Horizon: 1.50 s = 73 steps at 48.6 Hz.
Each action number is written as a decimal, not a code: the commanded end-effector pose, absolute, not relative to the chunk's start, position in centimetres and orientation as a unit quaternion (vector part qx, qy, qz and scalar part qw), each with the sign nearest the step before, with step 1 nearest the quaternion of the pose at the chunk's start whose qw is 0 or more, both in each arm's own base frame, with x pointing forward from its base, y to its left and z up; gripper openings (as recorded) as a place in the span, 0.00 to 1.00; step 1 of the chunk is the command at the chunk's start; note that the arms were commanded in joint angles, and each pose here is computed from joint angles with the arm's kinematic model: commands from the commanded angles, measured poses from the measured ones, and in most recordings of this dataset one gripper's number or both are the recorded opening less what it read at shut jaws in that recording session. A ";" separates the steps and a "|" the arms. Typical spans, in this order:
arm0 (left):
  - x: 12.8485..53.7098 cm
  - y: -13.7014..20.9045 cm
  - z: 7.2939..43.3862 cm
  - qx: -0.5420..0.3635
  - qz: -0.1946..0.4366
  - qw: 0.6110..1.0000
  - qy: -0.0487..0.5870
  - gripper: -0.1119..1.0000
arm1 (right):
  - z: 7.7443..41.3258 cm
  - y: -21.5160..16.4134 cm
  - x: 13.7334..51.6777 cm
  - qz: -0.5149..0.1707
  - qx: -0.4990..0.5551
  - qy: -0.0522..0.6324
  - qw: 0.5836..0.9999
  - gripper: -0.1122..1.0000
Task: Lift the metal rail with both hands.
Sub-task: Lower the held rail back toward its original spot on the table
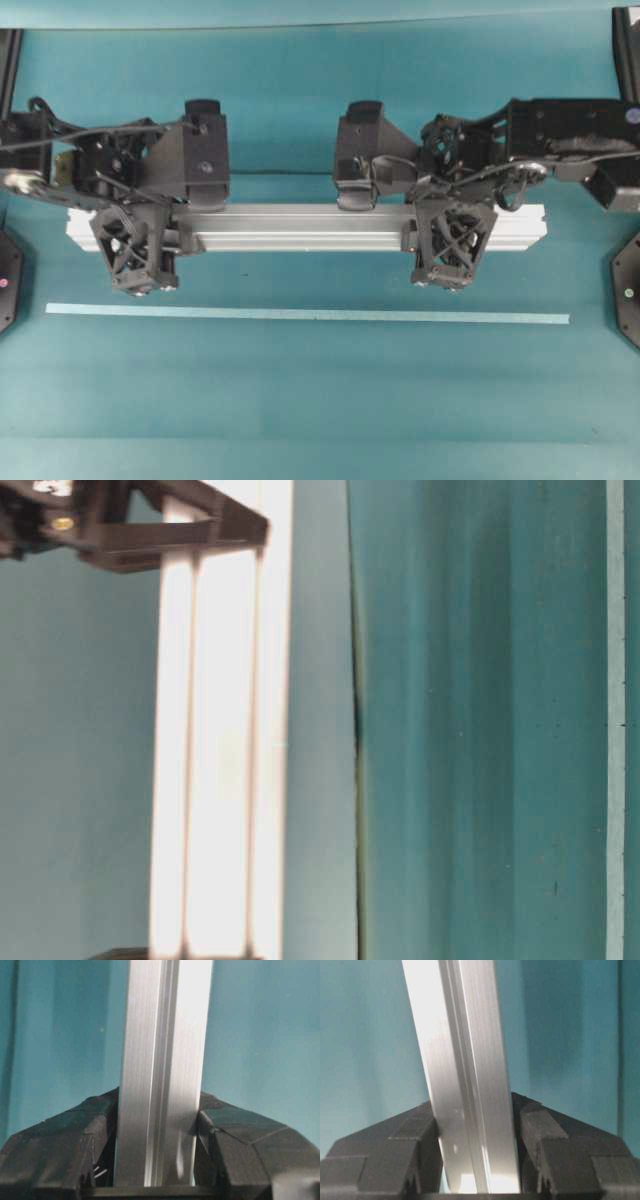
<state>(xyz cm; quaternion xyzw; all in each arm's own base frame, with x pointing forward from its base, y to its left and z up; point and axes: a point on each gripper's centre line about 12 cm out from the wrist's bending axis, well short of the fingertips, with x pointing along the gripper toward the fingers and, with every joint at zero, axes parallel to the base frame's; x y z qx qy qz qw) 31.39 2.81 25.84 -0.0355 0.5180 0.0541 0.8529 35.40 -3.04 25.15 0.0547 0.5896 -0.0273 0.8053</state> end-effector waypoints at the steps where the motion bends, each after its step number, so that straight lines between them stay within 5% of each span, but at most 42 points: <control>1: 31.5 3.1 25.4 -0.038 0.059 0.856 0.512 0.43 | 24.4 -3.1 35.2 -0.028 0.056 0.588 0.806 0.45; 34: 33.1 2.8 17.6 -0.042 0.056 0.832 0.551 0.43 | 18.2 -2.4 35.1 -0.023 0.054 0.602 0.797 0.45; 73: 32.8 1.2 12.6 -0.042 0.044 0.823 0.565 0.43 | 13.4 0.1 35.1 -0.006 0.060 0.606 0.793 0.45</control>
